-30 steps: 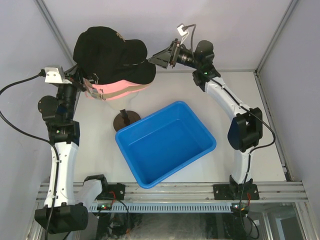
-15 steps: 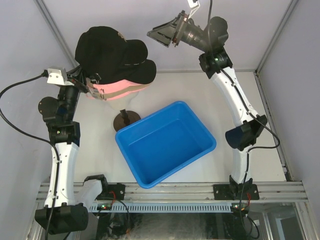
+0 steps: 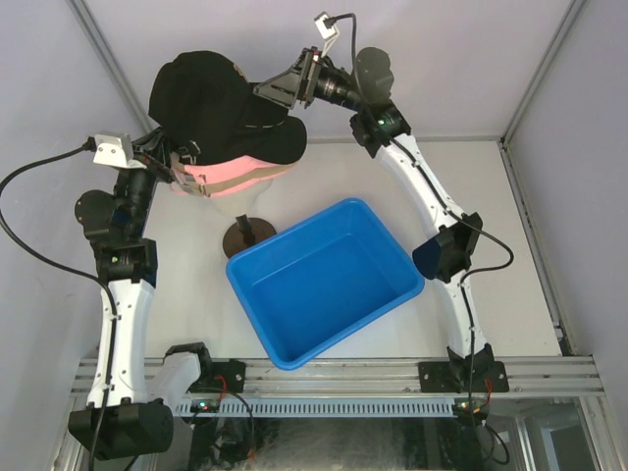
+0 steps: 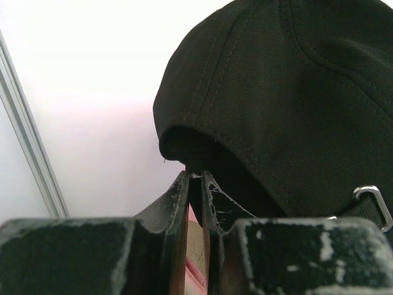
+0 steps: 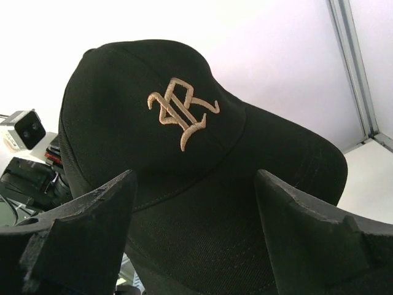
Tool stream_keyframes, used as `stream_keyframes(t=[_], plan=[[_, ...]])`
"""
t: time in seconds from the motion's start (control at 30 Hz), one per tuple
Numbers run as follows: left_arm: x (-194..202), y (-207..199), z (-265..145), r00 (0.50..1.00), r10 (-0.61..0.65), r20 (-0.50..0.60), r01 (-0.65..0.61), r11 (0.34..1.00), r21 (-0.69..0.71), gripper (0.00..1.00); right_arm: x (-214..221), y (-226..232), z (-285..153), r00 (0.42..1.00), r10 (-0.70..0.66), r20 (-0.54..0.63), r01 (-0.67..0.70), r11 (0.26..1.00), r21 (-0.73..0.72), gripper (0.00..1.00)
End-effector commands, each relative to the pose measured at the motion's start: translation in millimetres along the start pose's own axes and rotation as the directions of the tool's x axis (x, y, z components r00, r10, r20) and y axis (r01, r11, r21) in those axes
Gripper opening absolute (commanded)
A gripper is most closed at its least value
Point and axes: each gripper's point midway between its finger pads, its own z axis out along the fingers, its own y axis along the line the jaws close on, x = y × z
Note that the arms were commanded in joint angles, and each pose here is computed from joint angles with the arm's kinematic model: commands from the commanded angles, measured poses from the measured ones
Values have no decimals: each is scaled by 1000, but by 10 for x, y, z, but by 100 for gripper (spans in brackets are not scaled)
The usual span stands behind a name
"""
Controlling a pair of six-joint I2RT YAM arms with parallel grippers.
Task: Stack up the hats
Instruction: Stack the hat on the hat.
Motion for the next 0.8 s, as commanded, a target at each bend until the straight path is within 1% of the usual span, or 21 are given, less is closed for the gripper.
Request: stream_keyframes(t=[0.0, 0.1, 0.23, 0.47, 0.67, 0.77], plan=[[-19, -28, 2, 1000, 22, 12, -22, 1000, 16, 17, -114, 154, -13, 999, -33, 28, 34, 999, -27, 77], [-35, -4, -11, 1000, 23, 21, -23, 1000, -1, 18, -46, 140, -25, 1000, -18, 10, 18, 1000, -23, 77], [-26, 22, -22, 999, 27, 19, -26, 1000, -17, 18, -162, 177, -157, 999, -25, 43, 25, 1000, 11, 77], [-11, 48, -35, 999, 26, 19, -25, 999, -33, 18, -289, -23, -410, 994, -41, 102, 32, 996, 89, 77], [8, 54, -23, 1000, 23, 15, -23, 999, -34, 19, -261, -122, -436, 994, -50, 96, 42, 996, 80, 77], [3, 63, -27, 1000, 27, 15, -26, 999, -38, 19, -198, -183, -397, 996, -48, 75, 44, 997, 60, 77]])
